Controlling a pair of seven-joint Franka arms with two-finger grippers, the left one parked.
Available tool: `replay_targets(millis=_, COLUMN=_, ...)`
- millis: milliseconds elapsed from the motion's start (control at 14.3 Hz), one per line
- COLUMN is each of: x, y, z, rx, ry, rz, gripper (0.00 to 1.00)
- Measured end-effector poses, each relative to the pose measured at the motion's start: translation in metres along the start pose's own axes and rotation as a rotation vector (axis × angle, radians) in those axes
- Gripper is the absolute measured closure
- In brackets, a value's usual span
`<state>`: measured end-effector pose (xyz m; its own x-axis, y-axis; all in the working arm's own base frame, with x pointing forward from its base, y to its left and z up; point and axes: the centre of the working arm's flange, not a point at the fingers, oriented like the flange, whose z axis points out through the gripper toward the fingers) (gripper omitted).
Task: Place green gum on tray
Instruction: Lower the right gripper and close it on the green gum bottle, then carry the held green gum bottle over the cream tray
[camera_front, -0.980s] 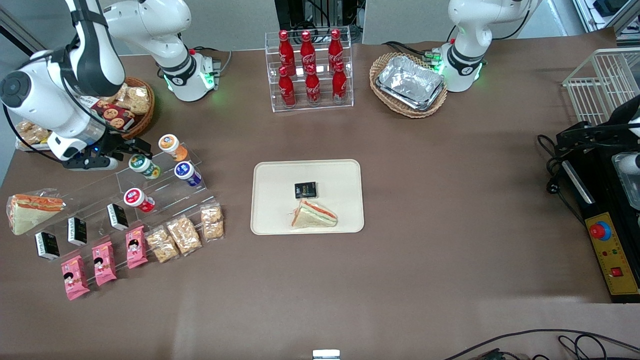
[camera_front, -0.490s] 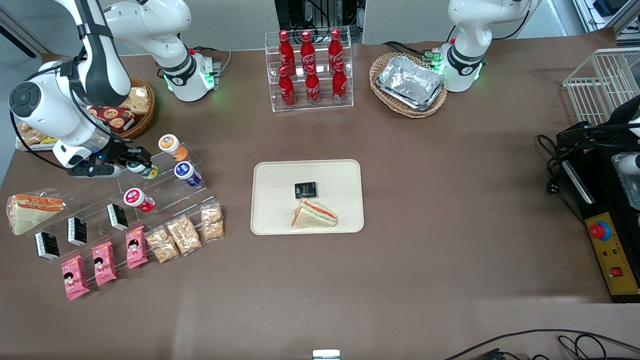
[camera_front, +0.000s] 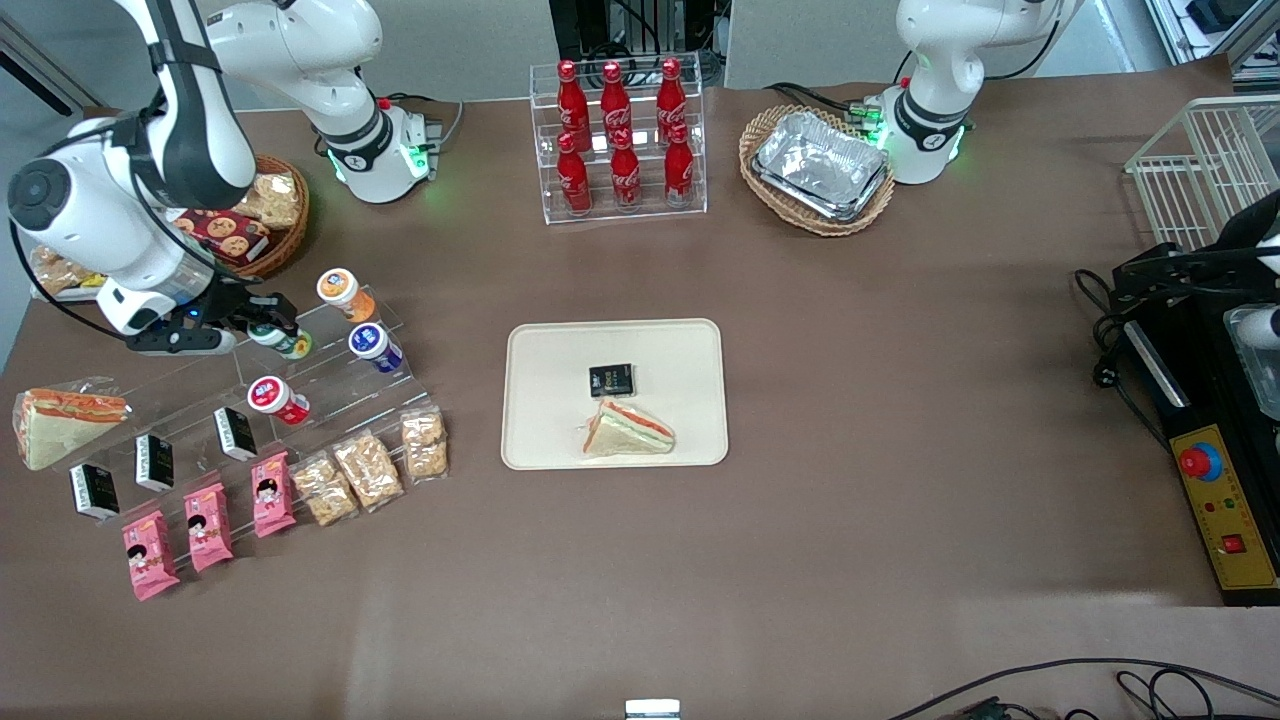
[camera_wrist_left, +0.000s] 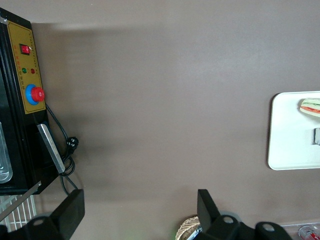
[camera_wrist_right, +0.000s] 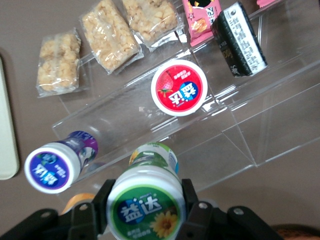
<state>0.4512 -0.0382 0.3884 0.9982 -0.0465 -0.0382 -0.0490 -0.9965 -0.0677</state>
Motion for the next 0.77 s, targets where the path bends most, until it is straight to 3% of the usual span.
replay_targets(millis=560, x=0.024, y=-0.006, z=-0.162, rx=0.002, ry=-0.057, rz=-0.012, gripper=0.41)
replay_targets(millis=770, x=0.035, y=-0.019, z=-0.207, rx=0.040, ry=-0.084, rz=-0.016, gripper=0.41)
